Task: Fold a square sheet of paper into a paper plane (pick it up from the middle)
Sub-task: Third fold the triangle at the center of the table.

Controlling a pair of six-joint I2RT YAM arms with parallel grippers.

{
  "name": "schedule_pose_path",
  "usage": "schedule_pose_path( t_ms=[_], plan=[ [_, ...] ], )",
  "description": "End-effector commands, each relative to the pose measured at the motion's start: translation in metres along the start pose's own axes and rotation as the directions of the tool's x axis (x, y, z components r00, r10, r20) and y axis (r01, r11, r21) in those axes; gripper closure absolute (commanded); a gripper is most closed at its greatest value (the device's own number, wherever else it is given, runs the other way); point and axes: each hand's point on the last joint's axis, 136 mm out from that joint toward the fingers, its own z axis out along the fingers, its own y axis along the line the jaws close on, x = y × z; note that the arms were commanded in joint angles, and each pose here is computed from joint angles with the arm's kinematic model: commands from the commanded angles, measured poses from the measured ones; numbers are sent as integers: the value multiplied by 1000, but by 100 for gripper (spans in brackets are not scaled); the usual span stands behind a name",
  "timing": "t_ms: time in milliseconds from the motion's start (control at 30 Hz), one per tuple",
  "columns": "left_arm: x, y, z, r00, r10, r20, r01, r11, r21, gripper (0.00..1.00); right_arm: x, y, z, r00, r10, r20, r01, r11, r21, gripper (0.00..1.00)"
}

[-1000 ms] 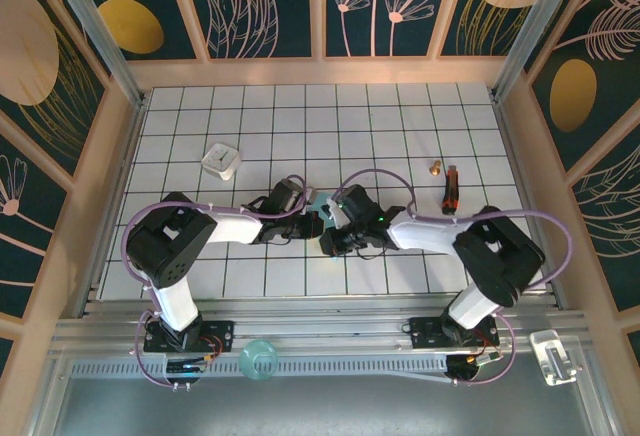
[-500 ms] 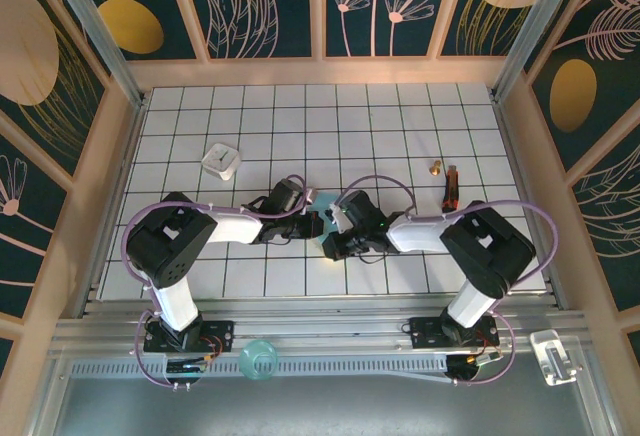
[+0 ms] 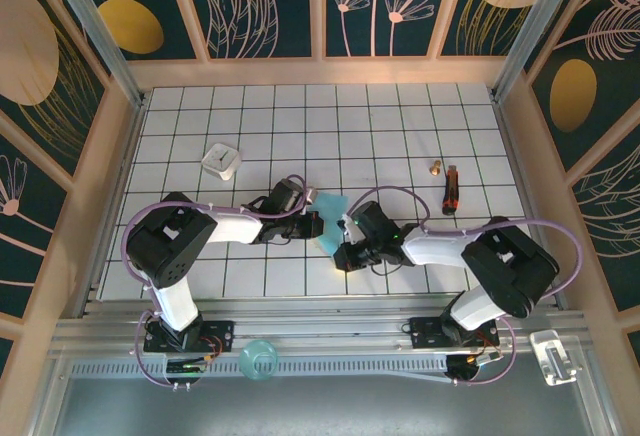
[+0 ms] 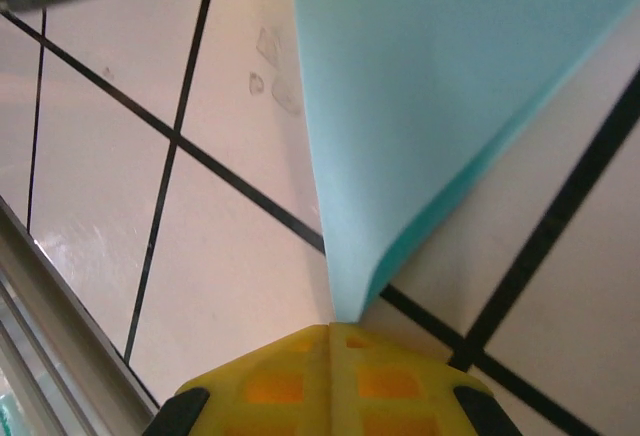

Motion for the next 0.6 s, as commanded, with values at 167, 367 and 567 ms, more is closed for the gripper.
schedule_pose_path(
  t_ms=[167,367,567],
  plan=[
    [35,57,7,994,-61,-91,42,978,-205,100,-33,31,-12,1000,-14,27,17,996,-84,100],
    [34,55,7,994,-62,-91,43,979,-198,100,-36,13,0,1000,0,8,1,999,-50,100],
    [33,54,6,994,-59,-90,40,979,-199,100,-18,-4,9,999,30,-33,-31,999,-26,100]
  ],
)
